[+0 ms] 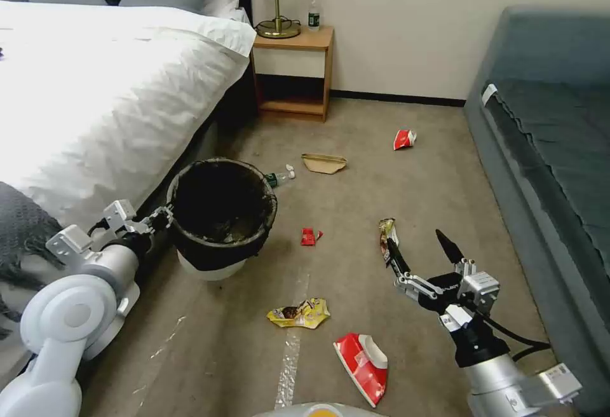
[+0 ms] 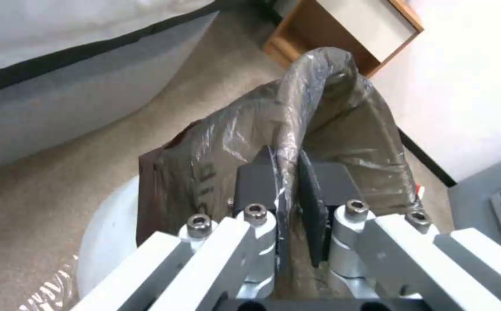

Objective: Pick up the trash can from the floor.

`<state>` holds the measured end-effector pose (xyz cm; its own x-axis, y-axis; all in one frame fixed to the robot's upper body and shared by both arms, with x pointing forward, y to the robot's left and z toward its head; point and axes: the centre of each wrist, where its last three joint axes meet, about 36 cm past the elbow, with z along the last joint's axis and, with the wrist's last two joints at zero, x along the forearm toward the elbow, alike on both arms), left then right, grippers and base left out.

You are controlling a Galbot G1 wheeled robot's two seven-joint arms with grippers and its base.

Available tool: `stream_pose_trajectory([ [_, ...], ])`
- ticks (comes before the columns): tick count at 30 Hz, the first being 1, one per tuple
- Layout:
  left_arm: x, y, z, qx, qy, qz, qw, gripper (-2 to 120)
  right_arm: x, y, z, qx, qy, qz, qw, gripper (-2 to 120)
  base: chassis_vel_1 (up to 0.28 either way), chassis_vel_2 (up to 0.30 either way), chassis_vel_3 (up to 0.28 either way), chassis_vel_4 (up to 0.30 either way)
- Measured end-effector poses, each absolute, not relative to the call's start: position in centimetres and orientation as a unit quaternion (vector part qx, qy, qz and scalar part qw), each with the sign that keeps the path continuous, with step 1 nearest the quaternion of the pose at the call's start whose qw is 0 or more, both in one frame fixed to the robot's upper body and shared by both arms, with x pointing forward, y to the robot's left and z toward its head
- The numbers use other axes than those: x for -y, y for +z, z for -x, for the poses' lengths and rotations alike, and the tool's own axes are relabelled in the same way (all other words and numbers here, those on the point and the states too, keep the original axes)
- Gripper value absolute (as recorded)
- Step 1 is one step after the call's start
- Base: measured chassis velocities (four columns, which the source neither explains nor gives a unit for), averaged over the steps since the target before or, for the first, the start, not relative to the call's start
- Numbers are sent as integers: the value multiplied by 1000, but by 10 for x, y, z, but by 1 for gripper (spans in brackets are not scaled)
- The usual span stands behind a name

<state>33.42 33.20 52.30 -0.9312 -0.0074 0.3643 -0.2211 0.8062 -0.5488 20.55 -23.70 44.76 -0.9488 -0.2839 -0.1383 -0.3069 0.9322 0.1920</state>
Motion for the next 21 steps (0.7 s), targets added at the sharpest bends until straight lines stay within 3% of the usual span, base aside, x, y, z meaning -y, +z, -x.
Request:
stream_pose_trajectory([
  [21,-331,521,-332,932,312,-59,173,5,240,441,-209,-981,106,156,48,100,0,0,0,0],
])
